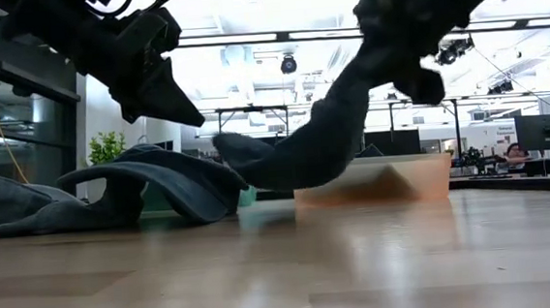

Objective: Pick & Place hat
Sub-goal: Put the right blue cap into the orange bin

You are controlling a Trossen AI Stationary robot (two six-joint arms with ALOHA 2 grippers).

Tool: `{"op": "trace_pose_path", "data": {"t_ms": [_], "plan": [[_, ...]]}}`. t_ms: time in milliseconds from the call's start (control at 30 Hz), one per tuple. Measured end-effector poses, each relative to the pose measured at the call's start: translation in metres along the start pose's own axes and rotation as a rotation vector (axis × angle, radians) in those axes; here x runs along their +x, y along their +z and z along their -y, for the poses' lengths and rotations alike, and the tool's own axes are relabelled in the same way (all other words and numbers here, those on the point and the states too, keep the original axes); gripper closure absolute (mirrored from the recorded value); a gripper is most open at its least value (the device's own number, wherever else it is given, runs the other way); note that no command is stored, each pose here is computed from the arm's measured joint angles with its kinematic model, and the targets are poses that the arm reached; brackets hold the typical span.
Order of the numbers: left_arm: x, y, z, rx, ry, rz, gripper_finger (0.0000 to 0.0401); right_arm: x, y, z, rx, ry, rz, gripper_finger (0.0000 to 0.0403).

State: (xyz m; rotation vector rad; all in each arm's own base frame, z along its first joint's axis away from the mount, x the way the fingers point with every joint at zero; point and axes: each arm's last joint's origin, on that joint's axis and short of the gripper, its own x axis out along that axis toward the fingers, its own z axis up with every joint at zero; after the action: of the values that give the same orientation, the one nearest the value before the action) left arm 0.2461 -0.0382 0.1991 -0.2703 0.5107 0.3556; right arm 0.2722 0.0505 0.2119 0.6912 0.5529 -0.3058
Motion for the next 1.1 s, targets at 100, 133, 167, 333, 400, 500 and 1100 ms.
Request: {"op": "trace_pose_path", "data": {"t_ms": [100,133,167,333,400,500,1100], "plan": [[0.000,0.002,0.001,-0.009,-0.011,0.017,0.0401,-0.017,0.005,0.000,-0.033,0.005,0.001,0.0402],[0.000,0.002,0.001,-0.010,-0.012,0.019,0.0401,-0.022,0.006,0.001,-0.042,0.007,-0.004,0.0402],[0.000,0.002,0.001,-0.013,-0.014,0.023,0.0401,-0.026,0.008,0.001,-0.057,0.020,-0.013,0.0402],[0.000,0.005,0.003,-0.025,-0.031,0.044,0.0401,-0.042,0.012,-0.001,-0.101,0.090,-0.037,0.0402],[0.000,0.006,0.003,-0.032,-0.038,0.058,0.0401,-0.046,0.013,-0.002,-0.106,0.122,-0.052,0.0402],[0.000,0.009,0.004,-0.043,-0.049,0.079,0.0401,-0.051,0.013,-0.004,-0.130,0.190,-0.097,0.0402],[0.007,0.033,0.010,-0.077,-0.230,0.282,0.0298,-0.122,0.062,-0.041,-0.639,0.215,-0.290,0.0403]]}}
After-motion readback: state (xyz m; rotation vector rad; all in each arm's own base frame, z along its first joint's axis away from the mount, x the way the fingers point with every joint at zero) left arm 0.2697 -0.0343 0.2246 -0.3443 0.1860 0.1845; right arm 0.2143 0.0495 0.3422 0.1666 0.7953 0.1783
